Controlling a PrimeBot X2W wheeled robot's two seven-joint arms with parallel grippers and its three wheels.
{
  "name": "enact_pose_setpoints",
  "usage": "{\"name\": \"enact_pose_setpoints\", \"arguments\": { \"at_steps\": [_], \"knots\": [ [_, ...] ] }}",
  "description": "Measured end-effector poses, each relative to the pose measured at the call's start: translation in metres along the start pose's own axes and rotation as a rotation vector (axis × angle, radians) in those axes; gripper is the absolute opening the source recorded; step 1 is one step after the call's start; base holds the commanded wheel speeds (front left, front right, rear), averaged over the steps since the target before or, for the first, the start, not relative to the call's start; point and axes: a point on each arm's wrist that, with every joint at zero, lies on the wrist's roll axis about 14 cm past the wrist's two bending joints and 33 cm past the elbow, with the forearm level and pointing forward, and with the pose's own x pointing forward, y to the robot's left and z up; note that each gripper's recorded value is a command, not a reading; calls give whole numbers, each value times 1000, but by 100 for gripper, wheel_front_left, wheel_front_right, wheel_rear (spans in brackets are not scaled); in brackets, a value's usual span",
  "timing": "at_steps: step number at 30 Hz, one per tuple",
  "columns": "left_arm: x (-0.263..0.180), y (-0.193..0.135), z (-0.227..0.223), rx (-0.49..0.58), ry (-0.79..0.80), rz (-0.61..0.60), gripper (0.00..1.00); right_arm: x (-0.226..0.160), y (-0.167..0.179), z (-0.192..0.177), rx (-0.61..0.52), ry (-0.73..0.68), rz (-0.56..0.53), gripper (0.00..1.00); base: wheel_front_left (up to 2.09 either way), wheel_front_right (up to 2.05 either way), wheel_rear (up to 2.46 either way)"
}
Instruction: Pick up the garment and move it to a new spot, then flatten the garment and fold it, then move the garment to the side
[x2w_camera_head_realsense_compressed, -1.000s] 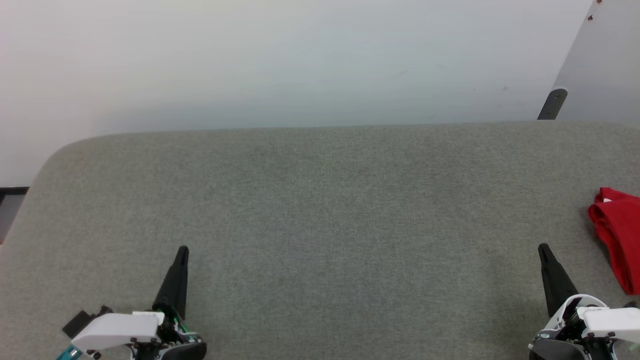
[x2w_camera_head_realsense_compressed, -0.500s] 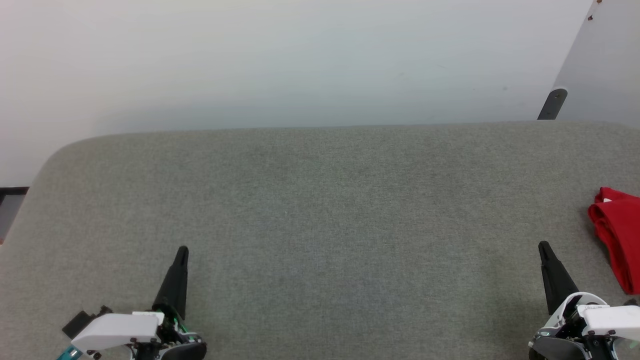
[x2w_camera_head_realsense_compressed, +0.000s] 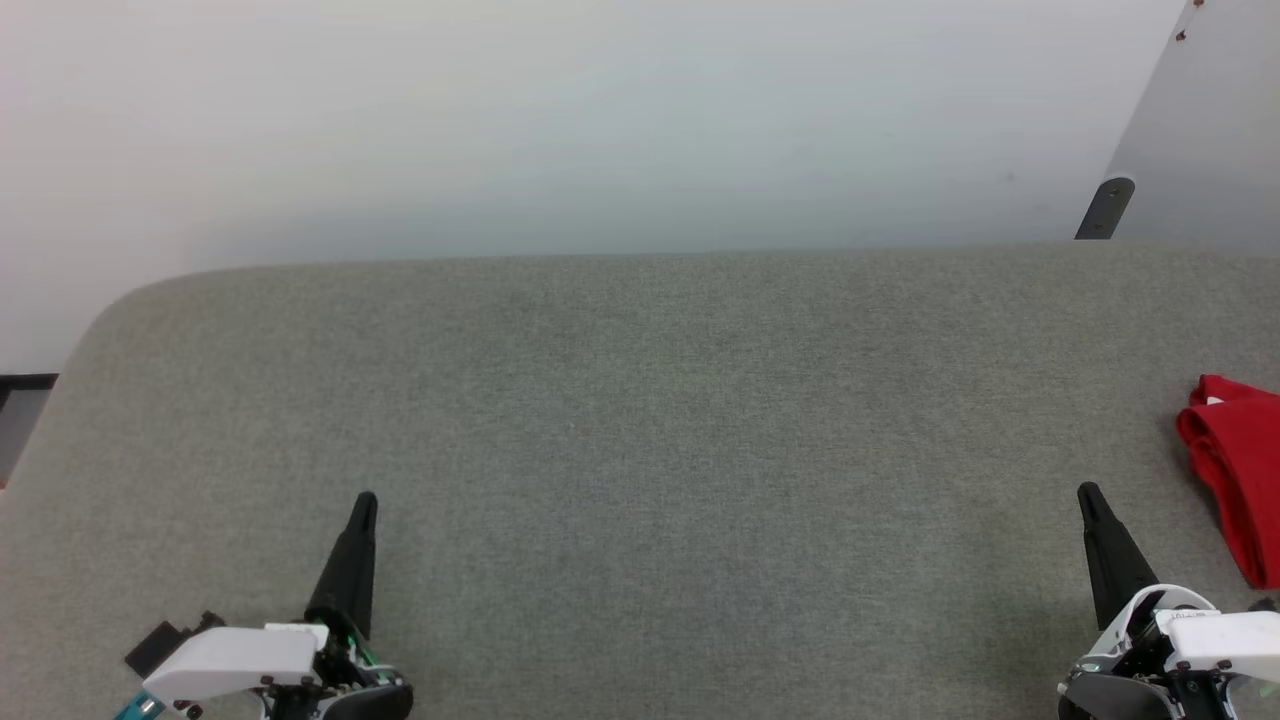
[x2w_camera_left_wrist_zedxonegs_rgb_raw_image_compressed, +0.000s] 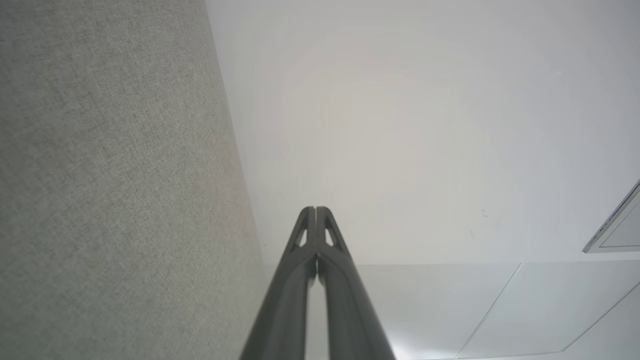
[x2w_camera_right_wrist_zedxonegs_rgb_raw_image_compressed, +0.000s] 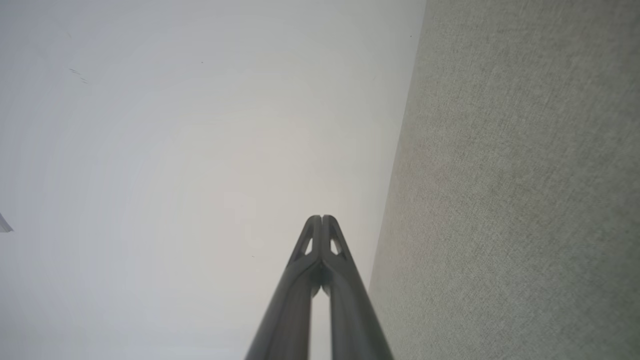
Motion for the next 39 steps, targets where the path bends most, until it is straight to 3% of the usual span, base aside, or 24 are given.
{"name": "enact_pose_setpoints", "arguments": {
  "at_steps": [39],
  "knots": [
    [0, 0, 0, 1, -1, 0, 0, 0, 0, 0, 2, 0, 0, 0, 0, 0, 0]
  ]
}}
